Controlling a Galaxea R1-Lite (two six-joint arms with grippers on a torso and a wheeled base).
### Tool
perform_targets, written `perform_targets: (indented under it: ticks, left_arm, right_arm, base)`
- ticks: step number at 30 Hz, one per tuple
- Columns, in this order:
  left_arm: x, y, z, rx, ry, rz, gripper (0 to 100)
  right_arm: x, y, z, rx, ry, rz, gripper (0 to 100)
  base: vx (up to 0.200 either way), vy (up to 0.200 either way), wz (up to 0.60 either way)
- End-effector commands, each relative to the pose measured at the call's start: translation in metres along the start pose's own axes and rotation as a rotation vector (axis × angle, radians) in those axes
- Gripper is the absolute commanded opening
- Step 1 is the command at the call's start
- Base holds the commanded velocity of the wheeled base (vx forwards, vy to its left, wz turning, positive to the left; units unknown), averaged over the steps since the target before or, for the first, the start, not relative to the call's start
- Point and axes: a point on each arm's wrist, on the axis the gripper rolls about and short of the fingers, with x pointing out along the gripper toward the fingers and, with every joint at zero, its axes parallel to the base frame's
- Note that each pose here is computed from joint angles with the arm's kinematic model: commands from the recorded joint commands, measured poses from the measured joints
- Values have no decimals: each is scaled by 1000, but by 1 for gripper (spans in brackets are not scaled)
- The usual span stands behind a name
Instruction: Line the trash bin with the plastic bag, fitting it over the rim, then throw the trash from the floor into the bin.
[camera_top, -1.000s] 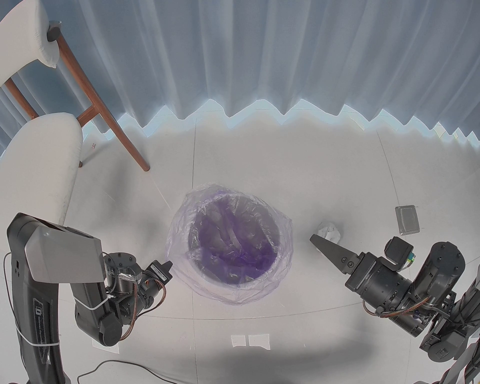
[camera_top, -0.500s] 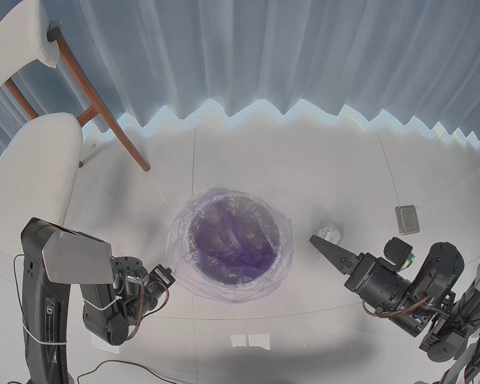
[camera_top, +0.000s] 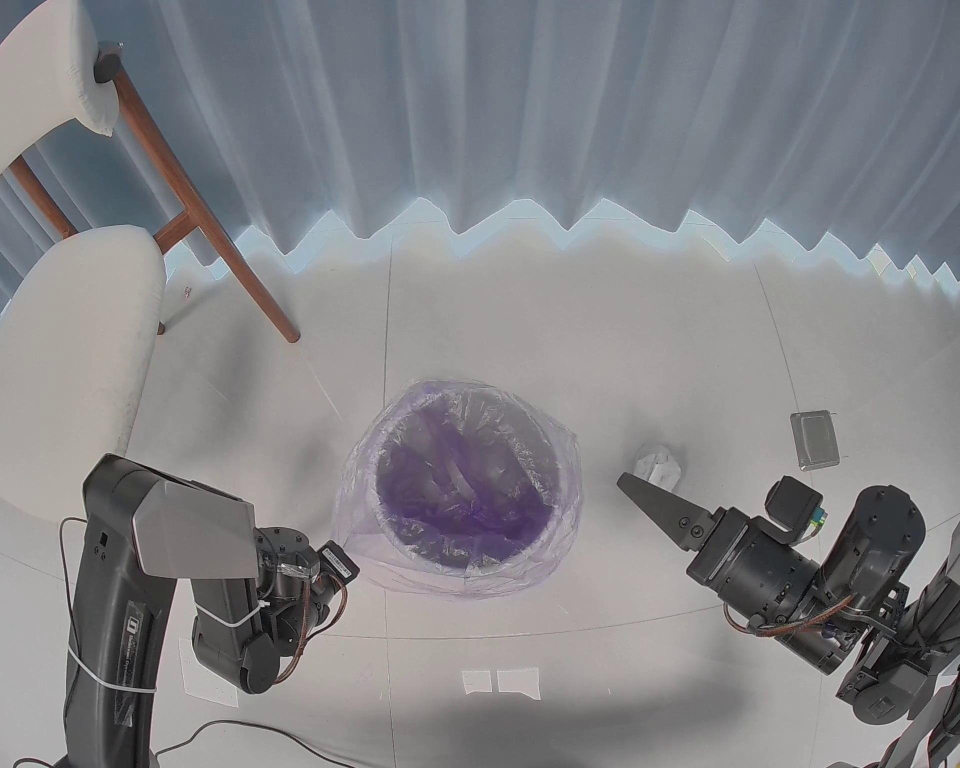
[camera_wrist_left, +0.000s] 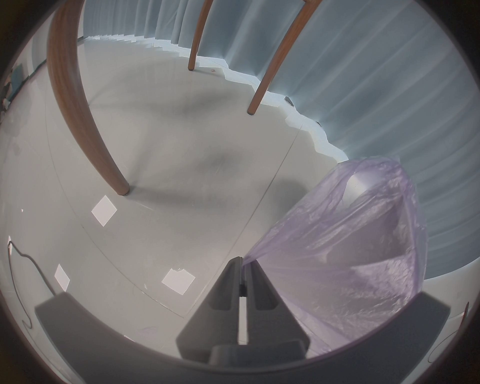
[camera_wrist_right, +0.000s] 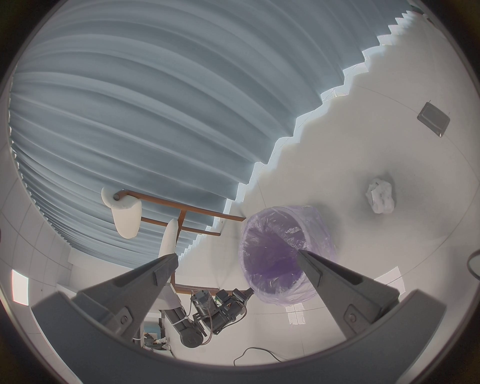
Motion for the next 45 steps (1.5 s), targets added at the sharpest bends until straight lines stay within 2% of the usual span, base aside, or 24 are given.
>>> perform_targets:
  ticks: [1, 14, 15, 18, 20, 24, 27, 32, 36, 37, 38, 40, 41, 45]
  left_arm:
    - [4, 7, -9, 9, 18, 17, 0]
    - [2, 7, -11, 4, 26, 20, 0]
    - [2, 7, -11, 4, 28, 22, 100]
    - [1, 6, -9, 2, 18, 23, 100]
    - [-11, -5, 8, -20, -50, 31, 100]
    - [-46, -23, 35, -128, -62, -35, 100]
    - [-70, -33, 48, -150, -45, -94, 100]
    - [-116, -57, 85, -169, -113, -246, 100]
    - [-153, -83, 116, -168, -167, -454, 100]
    - [-156, -84, 118, -163, -166, -473, 100]
    - [-163, -89, 127, -151, -162, -541, 100]
    - [-171, -95, 141, -155, -171, -624, 100]
    - [-172, -95, 143, -158, -173, -633, 100]
    - [-187, -94, 155, -243, -107, -731, 100]
  right_arm:
    - [0, 0, 0, 1, -7, 8, 100]
    - [1, -1, -1, 2, -2, 3, 100]
    - [2, -1, -1, 2, -2, 3, 100]
    - [2, -2, -2, 3, 1, -1, 100]
    - [2, -2, -2, 3, 0, 1, 100]
    - [2, -2, -2, 5, 1, -1, 100]
    - [2, -2, -2, 6, 0, 1, 100]
    - [2, -2, -3, 21, 5, -2, 100]
    - [7, -5, -6, 45, 14, -14, 100]
    - [7, -5, -6, 50, 13, -13, 100]
    - [7, -5, -6, 68, 12, -12, 100]
    - [7, -2, -6, 107, 14, -1, 100]
    - [7, -2, -6, 113, 17, -2, 100]
    - [10, -5, -11, 152, 49, -21, 100]
  base:
    - [0, 0, 0]
    - [0, 0, 0]
    - [0, 0, 0]
    - [0, 0, 0]
    - [0, 0, 0]
    - [0, 0, 0]
    - [0, 0, 0]
    - [0, 0, 0]
    - [0, 0, 0]
    - [0, 0, 0]
    - [0, 0, 0]
    - [0, 0, 0]
    - [0, 0, 0]
    - [0, 0, 0]
